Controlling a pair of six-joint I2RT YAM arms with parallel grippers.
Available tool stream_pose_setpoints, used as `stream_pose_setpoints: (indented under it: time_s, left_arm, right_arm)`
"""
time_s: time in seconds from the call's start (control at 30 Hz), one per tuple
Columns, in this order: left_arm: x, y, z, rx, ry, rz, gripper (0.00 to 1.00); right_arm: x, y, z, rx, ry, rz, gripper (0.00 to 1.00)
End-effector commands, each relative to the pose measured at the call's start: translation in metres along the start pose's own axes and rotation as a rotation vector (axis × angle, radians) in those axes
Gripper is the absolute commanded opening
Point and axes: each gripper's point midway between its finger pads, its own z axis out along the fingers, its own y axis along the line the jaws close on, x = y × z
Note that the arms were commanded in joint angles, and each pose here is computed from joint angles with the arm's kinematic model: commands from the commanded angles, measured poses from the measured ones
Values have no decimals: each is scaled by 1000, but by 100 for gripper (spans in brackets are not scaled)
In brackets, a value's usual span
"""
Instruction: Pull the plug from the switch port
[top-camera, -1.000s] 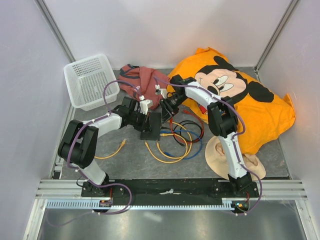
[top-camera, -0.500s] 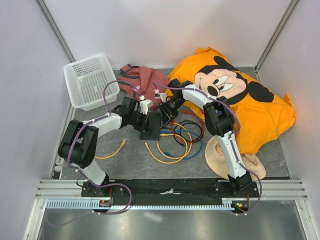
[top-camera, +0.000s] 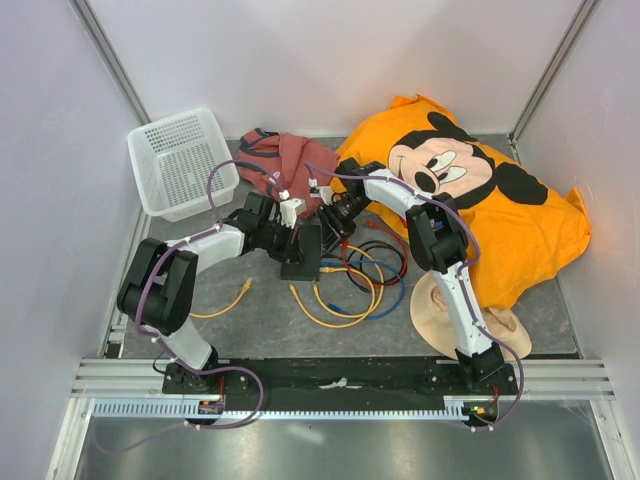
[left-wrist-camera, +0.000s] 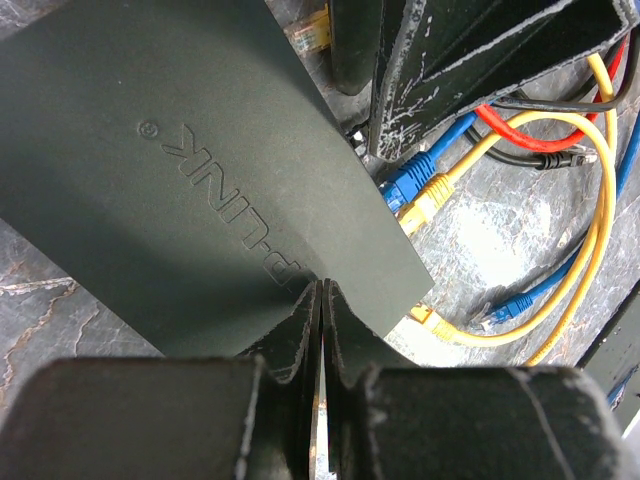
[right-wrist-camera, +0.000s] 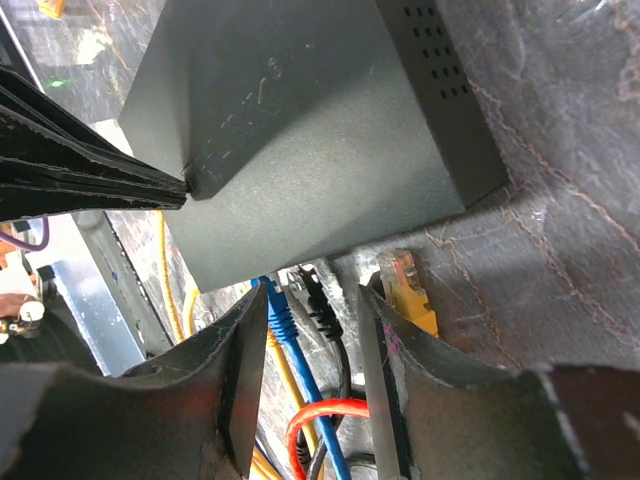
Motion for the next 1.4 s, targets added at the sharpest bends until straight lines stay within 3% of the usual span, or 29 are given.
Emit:
stream_pose_setpoints:
  time_s: [0.0,0.6,0.97,1.37]
  left_arm:
    - [9,11,4,-38,39,-2,8]
    - [9,11,3,-39,35,0,8]
    - [8,12,4,-41,38,0,9]
    - [9,12,5,-41,44,-5,10]
  right_arm:
    - [4,-6,17,-9,29,-15,49]
    - [19,-10,25,-32,79,-23,45]
    - [17,-28,26,23,83,-35,33]
    - [16,-28,28,60,92,-50,27]
